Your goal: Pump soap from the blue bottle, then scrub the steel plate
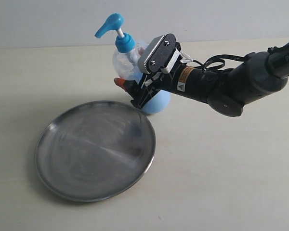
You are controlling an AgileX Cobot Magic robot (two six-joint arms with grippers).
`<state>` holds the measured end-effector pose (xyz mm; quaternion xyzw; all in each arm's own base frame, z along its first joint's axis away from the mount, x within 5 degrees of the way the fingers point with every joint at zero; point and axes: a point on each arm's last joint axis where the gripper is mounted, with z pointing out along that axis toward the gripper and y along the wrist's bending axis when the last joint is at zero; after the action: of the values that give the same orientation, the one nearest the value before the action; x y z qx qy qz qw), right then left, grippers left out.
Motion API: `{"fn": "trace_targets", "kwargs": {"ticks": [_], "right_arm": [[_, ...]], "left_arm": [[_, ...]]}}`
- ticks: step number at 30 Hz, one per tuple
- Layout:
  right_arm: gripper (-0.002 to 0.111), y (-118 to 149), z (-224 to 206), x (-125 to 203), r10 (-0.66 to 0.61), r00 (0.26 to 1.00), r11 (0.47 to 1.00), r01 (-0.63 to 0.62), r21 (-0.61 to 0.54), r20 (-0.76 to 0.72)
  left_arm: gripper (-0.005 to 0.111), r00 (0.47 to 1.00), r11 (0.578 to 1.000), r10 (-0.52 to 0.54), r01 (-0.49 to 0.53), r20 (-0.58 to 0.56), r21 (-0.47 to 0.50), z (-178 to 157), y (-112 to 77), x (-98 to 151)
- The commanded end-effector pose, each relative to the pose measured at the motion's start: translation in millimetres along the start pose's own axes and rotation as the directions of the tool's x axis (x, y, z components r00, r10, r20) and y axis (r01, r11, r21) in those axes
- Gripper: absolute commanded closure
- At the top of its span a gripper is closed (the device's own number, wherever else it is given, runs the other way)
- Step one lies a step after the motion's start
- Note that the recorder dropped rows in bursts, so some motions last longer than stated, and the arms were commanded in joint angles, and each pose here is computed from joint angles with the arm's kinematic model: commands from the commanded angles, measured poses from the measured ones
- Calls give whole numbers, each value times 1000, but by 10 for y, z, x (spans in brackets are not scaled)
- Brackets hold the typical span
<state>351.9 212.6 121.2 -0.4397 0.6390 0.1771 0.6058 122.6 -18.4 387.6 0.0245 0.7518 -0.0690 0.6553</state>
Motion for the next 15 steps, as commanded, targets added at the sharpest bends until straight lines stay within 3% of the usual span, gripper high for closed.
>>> {"fn": "trace_targets", "kwargs": {"ticks": [1, 8, 15], "right_arm": [[108, -39, 8, -102, -15, 999, 1000, 14, 14, 42], [108, -39, 8, -102, -15, 999, 1000, 14, 14, 42], [108, -40, 8, -102, -16, 999, 1000, 15, 15, 42]], "left_arm": [[107, 998, 999, -40, 41, -48, 7, 106, -13, 35], [107, 956, 989, -138, 145, -260, 10, 445, -60, 260], [107, 909, 982, -85, 146, -409, 121, 747, -181, 467]]}}
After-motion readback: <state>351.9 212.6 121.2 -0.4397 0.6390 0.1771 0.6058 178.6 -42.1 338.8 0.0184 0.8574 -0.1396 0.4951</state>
